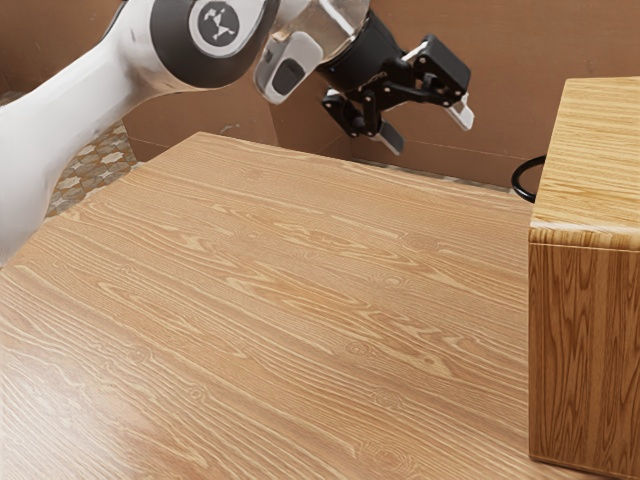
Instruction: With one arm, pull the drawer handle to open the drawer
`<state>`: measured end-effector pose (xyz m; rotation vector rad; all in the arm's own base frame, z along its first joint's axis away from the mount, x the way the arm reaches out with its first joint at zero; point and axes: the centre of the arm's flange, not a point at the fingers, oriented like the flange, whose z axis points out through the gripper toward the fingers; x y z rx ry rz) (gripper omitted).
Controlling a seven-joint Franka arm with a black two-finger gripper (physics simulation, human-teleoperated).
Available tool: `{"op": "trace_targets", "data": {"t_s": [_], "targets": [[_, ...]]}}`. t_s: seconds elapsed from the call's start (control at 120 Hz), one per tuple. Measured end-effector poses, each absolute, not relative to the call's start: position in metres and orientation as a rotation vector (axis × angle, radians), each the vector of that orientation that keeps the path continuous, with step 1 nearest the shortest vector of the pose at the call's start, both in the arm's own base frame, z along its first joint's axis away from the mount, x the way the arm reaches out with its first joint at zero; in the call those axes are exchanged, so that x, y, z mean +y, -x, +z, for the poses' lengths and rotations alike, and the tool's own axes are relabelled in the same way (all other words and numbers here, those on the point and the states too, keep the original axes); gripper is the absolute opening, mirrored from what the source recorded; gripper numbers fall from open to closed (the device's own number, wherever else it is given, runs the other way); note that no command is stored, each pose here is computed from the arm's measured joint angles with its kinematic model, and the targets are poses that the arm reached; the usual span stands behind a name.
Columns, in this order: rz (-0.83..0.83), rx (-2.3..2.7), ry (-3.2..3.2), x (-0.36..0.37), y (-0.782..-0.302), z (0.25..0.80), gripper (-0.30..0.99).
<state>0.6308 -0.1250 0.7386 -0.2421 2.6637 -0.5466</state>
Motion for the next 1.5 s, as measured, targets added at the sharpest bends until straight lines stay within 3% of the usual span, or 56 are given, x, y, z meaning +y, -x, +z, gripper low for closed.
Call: {"op": "trace_targets", "data": {"t_s": [0.5,1.5], "targets": [[-0.445,2.665,0.213,-0.137,-0.645,0.718,0.69],[-0.524,2.635,0.216,-0.148,-0.676,0.682,0.69]]}}
